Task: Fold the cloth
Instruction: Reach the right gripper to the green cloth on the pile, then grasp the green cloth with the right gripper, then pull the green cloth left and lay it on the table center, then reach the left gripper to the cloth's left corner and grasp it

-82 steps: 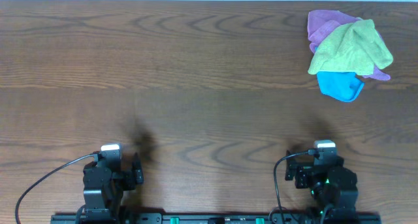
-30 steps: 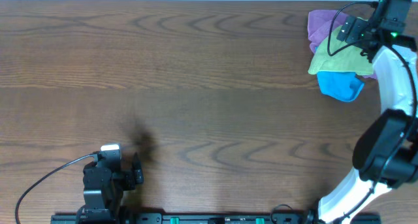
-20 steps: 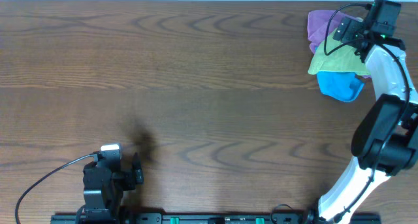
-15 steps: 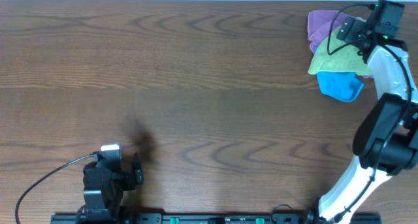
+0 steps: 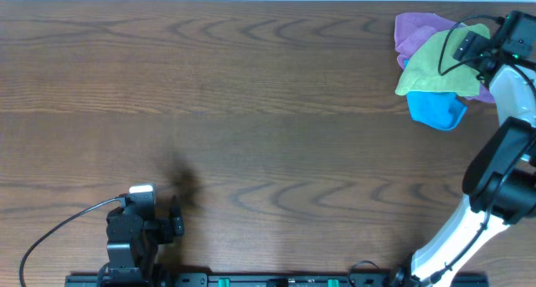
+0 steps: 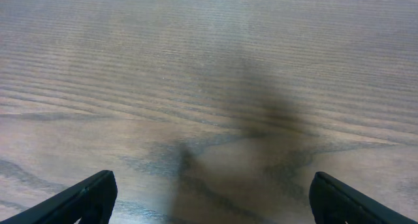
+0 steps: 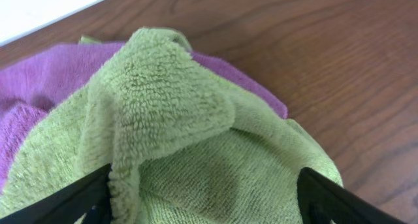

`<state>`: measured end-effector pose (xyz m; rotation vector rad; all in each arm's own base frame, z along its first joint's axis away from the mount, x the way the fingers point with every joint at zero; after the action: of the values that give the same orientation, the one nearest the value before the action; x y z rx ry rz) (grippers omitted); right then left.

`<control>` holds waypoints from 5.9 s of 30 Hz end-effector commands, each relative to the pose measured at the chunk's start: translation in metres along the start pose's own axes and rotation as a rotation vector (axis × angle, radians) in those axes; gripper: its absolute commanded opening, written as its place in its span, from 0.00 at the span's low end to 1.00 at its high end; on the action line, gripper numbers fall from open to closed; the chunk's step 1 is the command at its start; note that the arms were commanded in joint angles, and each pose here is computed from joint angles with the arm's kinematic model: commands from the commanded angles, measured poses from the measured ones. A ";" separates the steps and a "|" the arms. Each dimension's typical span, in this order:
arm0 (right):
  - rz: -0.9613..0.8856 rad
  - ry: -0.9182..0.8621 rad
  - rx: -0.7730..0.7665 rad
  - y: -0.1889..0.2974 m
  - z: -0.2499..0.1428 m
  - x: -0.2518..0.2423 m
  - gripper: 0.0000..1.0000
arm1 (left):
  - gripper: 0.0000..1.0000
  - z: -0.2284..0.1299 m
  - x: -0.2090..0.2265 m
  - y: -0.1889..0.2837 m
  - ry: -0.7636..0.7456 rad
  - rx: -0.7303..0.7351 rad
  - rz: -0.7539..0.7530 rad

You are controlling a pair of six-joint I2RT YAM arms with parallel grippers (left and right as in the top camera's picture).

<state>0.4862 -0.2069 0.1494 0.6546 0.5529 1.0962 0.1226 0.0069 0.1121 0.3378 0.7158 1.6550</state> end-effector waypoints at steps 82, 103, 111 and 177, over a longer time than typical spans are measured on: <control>0.570 0.680 0.184 0.288 -0.074 0.264 0.99 | 0.95 -0.011 0.003 -0.004 0.001 0.044 0.019; 0.949 0.926 0.338 0.291 -0.150 0.296 0.98 | 0.95 0.004 -0.013 -0.004 0.085 -0.023 -0.119; 0.717 0.976 0.309 0.256 -0.181 0.322 0.98 | 0.95 0.005 -0.029 0.000 0.147 0.003 -0.274; 0.632 0.641 0.541 0.201 -0.180 0.295 0.98 | 0.88 0.061 -0.118 -0.185 0.876 0.588 -0.338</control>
<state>0.3434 0.1648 0.1456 0.9698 1.2796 1.8002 0.3271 -0.0810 0.0741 -0.1446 1.8117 1.1559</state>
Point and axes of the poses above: each gripper's point midway between its finger pads, its own y axis back along the fingers, its own x axis along the line the jaws close on, z = x × y, the point moved 7 cm from there along y, back along the fingers, and after that the axes turned 13 degrees about y, right-handed, at the moved point
